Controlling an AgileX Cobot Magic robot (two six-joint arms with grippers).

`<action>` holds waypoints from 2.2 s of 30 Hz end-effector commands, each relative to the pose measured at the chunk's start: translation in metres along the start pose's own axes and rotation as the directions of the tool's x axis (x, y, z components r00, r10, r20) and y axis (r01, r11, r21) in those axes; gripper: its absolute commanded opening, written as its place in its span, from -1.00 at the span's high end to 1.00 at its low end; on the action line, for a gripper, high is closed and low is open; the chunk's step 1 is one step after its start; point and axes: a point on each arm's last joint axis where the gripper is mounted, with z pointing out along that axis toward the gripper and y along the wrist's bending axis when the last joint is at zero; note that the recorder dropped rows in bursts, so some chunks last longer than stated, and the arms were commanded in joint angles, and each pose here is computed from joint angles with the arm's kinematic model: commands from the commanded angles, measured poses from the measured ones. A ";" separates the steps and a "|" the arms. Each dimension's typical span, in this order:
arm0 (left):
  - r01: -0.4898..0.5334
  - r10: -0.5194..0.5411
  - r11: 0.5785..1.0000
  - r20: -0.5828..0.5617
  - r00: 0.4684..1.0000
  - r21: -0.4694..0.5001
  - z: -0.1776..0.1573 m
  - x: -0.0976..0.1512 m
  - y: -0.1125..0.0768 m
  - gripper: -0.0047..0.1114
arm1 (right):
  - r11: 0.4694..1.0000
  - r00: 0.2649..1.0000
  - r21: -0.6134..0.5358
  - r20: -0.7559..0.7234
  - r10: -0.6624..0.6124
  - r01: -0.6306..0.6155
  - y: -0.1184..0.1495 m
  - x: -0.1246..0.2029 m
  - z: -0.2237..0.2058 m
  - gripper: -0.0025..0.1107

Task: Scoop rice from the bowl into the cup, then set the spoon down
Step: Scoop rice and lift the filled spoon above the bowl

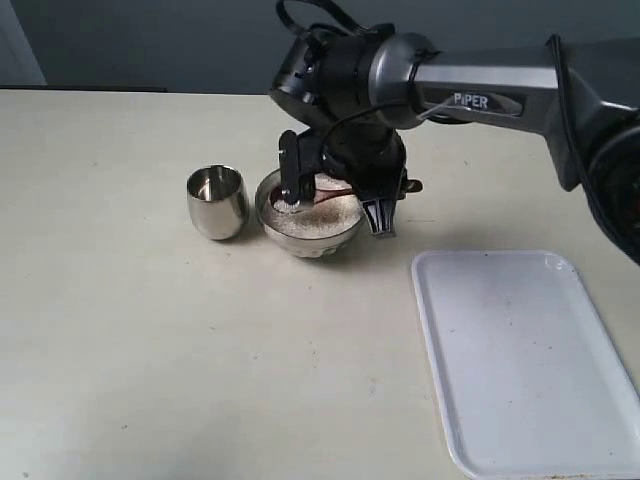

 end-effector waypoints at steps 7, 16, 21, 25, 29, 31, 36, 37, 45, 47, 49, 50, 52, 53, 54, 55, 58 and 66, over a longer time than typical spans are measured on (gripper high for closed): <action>0.007 -0.007 1.000 0.011 1.000 -0.003 -0.001 -0.001 0.000 0.91 | 0.998 0.994 -0.017 0.092 0.063 -0.062 -0.018 0.015 -0.020 0.97; 0.007 -0.007 1.000 0.011 1.000 -0.003 -0.001 -0.001 0.000 0.91 | 0.996 0.988 0.016 0.124 0.088 -0.090 -0.026 0.018 -0.033 0.97; 0.007 -0.007 1.000 0.011 1.000 -0.003 -0.001 -0.001 0.000 0.91 | 0.996 0.989 0.015 0.120 0.085 -0.088 -0.026 0.018 -0.031 0.97; 0.007 -0.007 1.000 0.011 1.000 -0.003 -0.001 -0.001 0.000 0.91 | 0.997 0.990 0.009 0.115 0.081 -0.083 -0.025 0.015 -0.028 0.97; 0.007 -0.007 1.000 0.011 1.000 -0.003 -0.001 -0.001 0.000 0.91 | 0.997 0.990 0.009 0.115 0.081 -0.083 -0.025 0.015 -0.028 0.97; 0.007 -0.007 1.000 0.011 1.000 -0.003 -0.001 -0.001 0.000 0.91 | 0.997 0.990 0.009 0.115 0.081 -0.083 -0.025 0.015 -0.028 0.97; 0.007 -0.007 1.000 0.011 1.000 -0.003 -0.001 -0.001 0.000 0.91 | 0.997 0.990 0.012 0.112 0.080 -0.082 -0.026 0.016 -0.028 0.97; 0.007 -0.007 1.000 0.011 1.000 -0.003 -0.001 -0.001 0.000 0.91 | 0.997 0.990 0.012 0.112 0.080 -0.082 -0.026 0.016 -0.028 0.97; 0.007 -0.007 1.000 0.011 1.000 -0.003 -0.001 -0.001 0.000 0.91 | 0.996 0.990 0.006 0.117 0.082 -0.084 -0.025 0.015 -0.028 0.97; 0.007 -0.007 1.000 0.011 1.000 -0.003 -0.001 -0.001 0.000 0.91 | 0.996 0.989 0.003 0.119 0.084 -0.085 -0.025 0.015 -0.028 0.97; 0.007 -0.007 1.000 0.011 1.000 -0.003 -0.001 -0.001 0.000 0.91 | 0.996 0.989 -0.001 0.122 0.085 -0.086 -0.025 0.015 -0.028 0.97; 0.007 -0.007 1.000 0.011 1.000 -0.003 -0.001 -0.001 0.000 0.91 | 0.996 0.989 -0.003 0.124 0.086 -0.087 -0.024 0.015 -0.028 0.97; 0.007 -0.007 1.000 0.011 1.000 -0.003 -0.001 -0.001 0.000 0.91 | 0.996 0.988 -0.005 0.128 0.090 -0.090 -0.024 0.014 -0.028 0.97; 0.007 -0.007 1.000 0.011 1.000 -0.003 -0.001 -0.001 0.000 0.91 | 0.996 0.988 -0.005 0.128 0.090 -0.090 -0.024 0.014 -0.028 0.97; 0.007 -0.007 1.000 0.011 1.000 -0.003 -0.001 -0.001 0.000 0.91 | 0.996 0.988 -0.005 0.128 0.090 -0.090 -0.024 0.014 -0.028 0.97; 0.007 -0.007 1.000 0.011 1.000 -0.003 -0.001 -0.001 0.000 0.91 | 0.996 0.988 -0.005 0.128 0.090 -0.090 -0.024 0.014 -0.028 0.97; 0.007 -0.007 1.000 0.011 1.000 -0.003 -0.001 -0.001 0.000 0.91 | 0.996 0.988 -0.005 0.128 0.090 -0.090 -0.024 0.014 -0.028 0.97; 0.007 -0.007 1.000 0.011 1.000 -0.003 -0.001 -0.001 0.000 0.91 | 0.996 0.987 -0.015 0.133 0.094 -0.092 -0.023 0.014 -0.028 0.97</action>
